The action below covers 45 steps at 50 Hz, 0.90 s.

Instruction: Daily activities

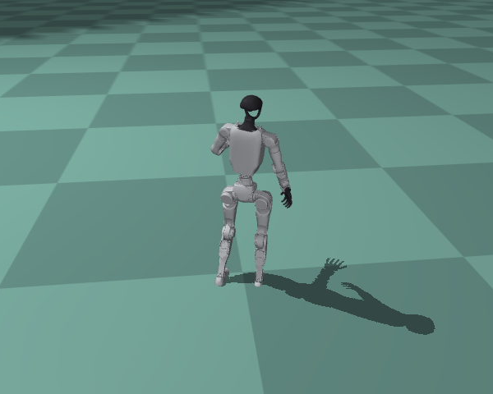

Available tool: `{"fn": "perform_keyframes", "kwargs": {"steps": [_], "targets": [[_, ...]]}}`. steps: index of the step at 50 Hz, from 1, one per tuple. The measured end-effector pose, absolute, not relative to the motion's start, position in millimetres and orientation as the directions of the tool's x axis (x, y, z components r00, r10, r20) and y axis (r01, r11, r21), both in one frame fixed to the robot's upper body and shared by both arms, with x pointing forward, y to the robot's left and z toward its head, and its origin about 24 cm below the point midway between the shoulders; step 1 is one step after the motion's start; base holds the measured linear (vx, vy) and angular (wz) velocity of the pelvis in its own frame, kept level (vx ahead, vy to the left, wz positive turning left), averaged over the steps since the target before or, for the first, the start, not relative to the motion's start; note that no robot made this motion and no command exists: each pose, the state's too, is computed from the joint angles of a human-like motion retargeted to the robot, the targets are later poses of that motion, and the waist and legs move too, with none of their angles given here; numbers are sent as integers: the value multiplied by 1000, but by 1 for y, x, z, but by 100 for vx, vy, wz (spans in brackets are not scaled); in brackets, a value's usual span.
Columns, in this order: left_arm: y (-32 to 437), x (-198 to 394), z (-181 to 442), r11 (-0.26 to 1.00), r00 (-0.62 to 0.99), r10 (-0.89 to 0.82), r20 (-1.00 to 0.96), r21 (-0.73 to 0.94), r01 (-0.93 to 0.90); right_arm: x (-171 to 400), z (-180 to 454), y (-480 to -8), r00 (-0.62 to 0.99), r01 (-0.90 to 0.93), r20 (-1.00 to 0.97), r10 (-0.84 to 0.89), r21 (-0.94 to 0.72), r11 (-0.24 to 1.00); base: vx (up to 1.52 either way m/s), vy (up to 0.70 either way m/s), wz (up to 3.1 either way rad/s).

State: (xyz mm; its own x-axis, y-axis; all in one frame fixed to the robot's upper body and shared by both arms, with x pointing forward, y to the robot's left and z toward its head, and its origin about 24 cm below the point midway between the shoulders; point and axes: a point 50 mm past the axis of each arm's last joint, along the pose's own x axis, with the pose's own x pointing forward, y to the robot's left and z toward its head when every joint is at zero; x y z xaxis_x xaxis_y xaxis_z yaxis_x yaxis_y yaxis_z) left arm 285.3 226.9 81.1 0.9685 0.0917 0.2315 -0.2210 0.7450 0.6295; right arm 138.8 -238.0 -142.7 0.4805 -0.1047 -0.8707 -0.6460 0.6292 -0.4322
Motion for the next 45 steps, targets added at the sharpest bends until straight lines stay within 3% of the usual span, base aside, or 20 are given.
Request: {"fn": "perform_keyframes", "kwargs": {"steps": [6,10,15,23,45], "targets": [[213,250,-43,770,936,36,-349,607,196,141,-143,-235,489,-618,-867,-95,-421,664,-3,5,24],[202,201,-108,743,744,-9,-669,494,453,140,-144,-233,488,-609,-869,-79,-404,682,-3,7,27],[194,146,-148,714,497,-36,-867,326,619,135,-145,-233,467,-606,-882,-58,-367,706,-3,7,30],[198,115,-161,714,369,-43,-928,230,662,124,-148,-236,421,-625,-906,-36,-319,713,-2,5,29],[199,142,-148,709,495,-67,-866,308,635,110,-151,-236,406,-614,-913,-40,-305,728,-1,1,19]]}}
